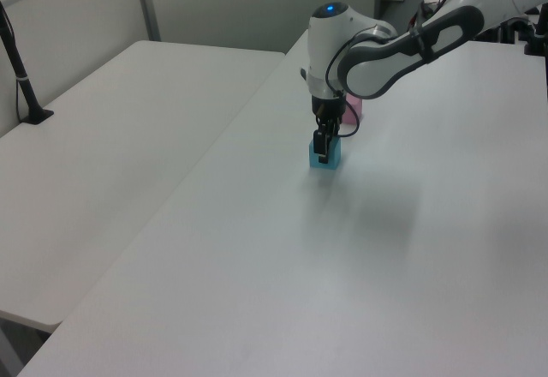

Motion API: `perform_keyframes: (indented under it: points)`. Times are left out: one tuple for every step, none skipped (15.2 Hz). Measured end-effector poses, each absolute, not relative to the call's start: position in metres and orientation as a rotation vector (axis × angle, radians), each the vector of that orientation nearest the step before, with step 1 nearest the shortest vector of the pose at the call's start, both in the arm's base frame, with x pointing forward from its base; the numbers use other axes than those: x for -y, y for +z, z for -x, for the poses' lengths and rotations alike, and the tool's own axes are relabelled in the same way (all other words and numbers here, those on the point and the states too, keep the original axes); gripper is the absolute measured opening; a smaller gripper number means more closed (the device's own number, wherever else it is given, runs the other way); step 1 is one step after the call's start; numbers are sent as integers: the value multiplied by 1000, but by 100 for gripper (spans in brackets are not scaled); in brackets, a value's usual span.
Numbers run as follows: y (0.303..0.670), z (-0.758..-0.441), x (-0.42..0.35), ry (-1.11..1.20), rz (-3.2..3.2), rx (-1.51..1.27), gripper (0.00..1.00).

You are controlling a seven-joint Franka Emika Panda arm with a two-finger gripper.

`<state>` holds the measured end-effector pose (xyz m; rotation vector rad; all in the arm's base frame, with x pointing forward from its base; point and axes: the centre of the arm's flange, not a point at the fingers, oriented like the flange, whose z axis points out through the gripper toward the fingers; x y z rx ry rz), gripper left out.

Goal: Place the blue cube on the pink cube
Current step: 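Carry the light-blue cube over the pink cube and lower it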

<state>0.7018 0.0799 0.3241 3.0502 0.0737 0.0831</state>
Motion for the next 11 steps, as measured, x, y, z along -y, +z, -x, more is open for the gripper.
perform_keyframes:
  points:
    - [321,-703,-80,95,-3051,-52,59]
    - [324,-705,-80,106,-3052,-43,58]
    - [330,-708,-79,127,-3051,-35,58]
    - [340,-711,-73,155,-3049,-20,58]
    - [353,-713,-62,174,-3046,0,58]
    - [366,-713,-48,169,-3043,8,58]
    - [379,-711,-31,161,-3040,-1,58]
    - [391,-709,-12,159,-3037,-8,58]
    - [399,-707,8,161,-3035,-3,58]
    - [403,-706,29,161,-3032,9,58]
    - [405,-705,52,161,-3028,18,58]
